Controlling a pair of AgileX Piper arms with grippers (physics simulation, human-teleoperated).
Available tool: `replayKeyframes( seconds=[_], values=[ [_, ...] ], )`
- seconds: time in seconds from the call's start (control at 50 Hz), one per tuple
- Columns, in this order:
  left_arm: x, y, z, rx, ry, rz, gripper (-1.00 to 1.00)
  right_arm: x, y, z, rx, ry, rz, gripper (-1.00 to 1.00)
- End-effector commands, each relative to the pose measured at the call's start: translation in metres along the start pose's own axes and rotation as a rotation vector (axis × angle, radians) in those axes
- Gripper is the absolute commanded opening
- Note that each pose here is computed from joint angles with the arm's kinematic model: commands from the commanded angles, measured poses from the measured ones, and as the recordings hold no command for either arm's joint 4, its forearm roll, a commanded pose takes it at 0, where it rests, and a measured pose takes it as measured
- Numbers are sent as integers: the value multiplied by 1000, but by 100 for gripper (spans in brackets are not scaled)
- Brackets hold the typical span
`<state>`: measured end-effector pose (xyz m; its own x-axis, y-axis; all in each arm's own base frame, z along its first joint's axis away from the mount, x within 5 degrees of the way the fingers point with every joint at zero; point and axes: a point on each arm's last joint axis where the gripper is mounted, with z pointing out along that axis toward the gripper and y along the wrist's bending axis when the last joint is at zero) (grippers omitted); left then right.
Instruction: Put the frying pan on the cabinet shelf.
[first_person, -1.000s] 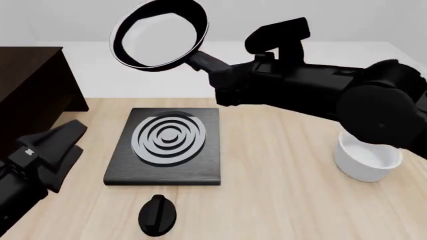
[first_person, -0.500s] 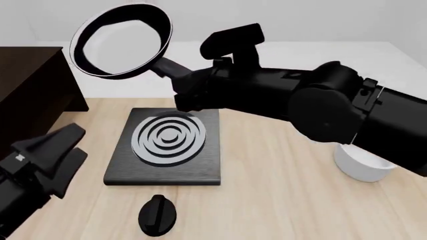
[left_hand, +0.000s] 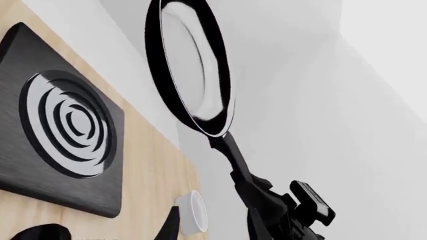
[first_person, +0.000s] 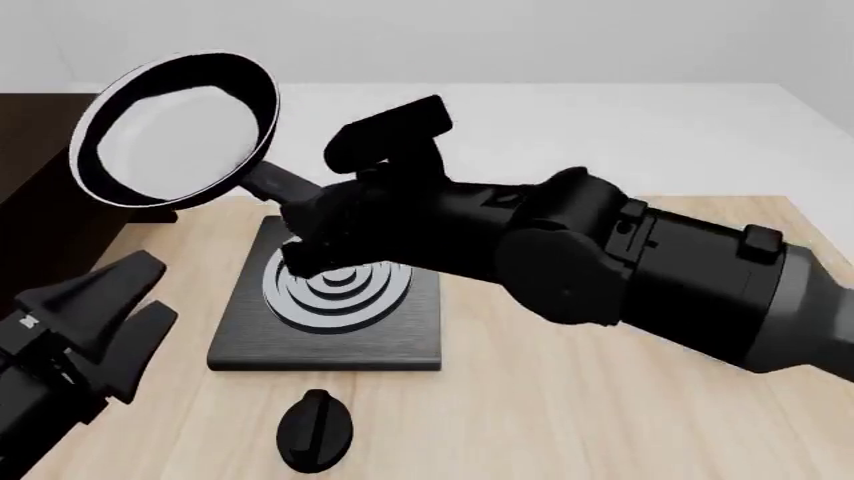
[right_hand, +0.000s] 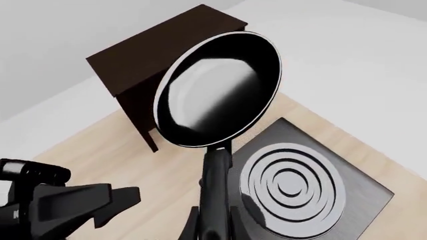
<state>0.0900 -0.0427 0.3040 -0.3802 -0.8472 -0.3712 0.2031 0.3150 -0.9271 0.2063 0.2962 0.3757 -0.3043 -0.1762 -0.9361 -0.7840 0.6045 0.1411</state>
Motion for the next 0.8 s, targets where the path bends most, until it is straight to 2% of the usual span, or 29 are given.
replayKeyframes(
  seconds=[0.02,0.14,0.8],
  values=[
    [1,2,-1,9,1,-31,100,0,16,1,-50,-44,-4,-100],
    [0,-2,-3,16,0,-29,100,4,25,7,-72,-42,-5,-100],
    [4,5,0,10,18,-47,100,17,53,11,-146,-25,-13,-100]
  ],
)
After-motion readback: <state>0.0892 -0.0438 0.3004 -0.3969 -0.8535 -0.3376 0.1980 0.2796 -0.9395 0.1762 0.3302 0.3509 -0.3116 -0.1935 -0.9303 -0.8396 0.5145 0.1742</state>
